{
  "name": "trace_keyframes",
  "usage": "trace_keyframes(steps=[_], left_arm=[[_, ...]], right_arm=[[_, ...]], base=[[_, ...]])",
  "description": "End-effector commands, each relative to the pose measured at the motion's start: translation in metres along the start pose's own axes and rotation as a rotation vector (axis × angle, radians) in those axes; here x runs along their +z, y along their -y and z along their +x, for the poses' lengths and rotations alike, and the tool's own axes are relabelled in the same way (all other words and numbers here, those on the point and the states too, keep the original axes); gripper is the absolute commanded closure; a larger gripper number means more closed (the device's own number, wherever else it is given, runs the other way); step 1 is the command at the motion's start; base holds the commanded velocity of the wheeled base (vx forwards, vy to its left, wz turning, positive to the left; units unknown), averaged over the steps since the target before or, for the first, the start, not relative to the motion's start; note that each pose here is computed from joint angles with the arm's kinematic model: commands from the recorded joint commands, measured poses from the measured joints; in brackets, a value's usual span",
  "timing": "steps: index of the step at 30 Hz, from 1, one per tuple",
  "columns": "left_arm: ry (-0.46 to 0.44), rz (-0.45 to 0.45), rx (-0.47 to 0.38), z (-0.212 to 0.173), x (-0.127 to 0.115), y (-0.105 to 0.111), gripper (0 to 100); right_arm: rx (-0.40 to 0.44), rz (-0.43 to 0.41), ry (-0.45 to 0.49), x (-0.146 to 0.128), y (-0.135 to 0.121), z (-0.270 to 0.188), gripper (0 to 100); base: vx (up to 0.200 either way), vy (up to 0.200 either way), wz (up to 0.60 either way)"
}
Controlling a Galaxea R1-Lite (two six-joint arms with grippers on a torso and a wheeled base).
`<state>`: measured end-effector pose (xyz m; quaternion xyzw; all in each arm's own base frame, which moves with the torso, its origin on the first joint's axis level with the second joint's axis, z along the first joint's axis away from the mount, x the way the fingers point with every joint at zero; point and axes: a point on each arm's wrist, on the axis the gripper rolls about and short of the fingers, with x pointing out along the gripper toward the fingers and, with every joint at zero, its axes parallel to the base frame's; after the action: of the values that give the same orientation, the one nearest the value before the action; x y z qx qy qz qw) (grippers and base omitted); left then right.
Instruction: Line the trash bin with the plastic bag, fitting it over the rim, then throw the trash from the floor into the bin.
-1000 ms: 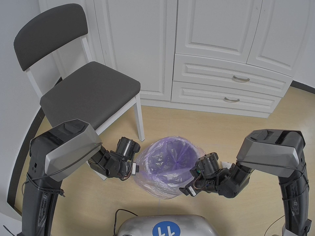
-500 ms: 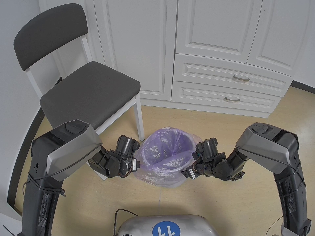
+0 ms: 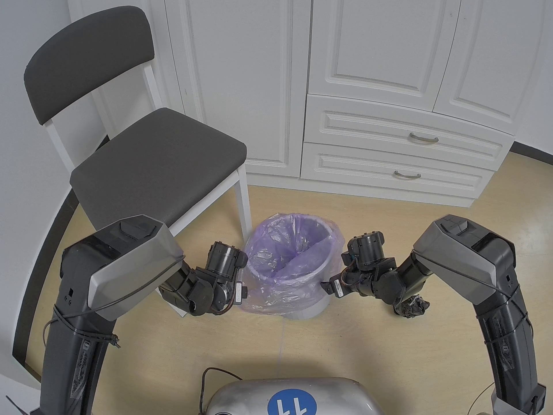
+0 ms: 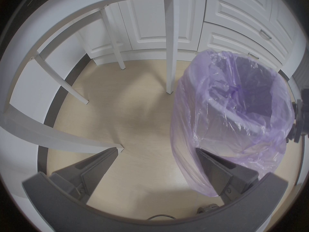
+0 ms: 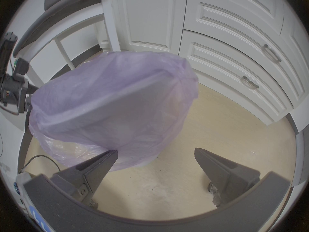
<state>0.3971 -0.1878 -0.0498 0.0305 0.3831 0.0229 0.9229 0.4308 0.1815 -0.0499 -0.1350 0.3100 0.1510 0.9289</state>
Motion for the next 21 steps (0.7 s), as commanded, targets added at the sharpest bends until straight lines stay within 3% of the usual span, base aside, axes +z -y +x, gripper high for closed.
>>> trace_keyframes(steps=[1, 11, 20, 21], left_arm=[[-0.011, 0.014, -0.007, 0.002, -0.008, 0.007, 0], [0.048, 0.007, -0.046, -0.002, -0.009, 0.020, 0], [0.051, 0.003, -0.048, -0.002, -0.008, 0.020, 0], [0.057, -0.002, -0.047, -0.002, -0.006, 0.020, 0]], right_arm=[[-0.026, 0.019, 0.008, 0.000, 0.015, 0.011, 0], [-0.060, 0.047, -0.043, 0.014, 0.046, 0.025, 0], [-0.113, 0.055, -0.028, 0.022, 0.073, 0.048, 0], [-0.155, 0.067, -0.013, 0.020, 0.084, 0.064, 0]], base=[[0.000, 0.000, 0.00], [0.000, 0.000, 0.00], [0.000, 0.000, 0.00], [0.000, 0.000, 0.00]])
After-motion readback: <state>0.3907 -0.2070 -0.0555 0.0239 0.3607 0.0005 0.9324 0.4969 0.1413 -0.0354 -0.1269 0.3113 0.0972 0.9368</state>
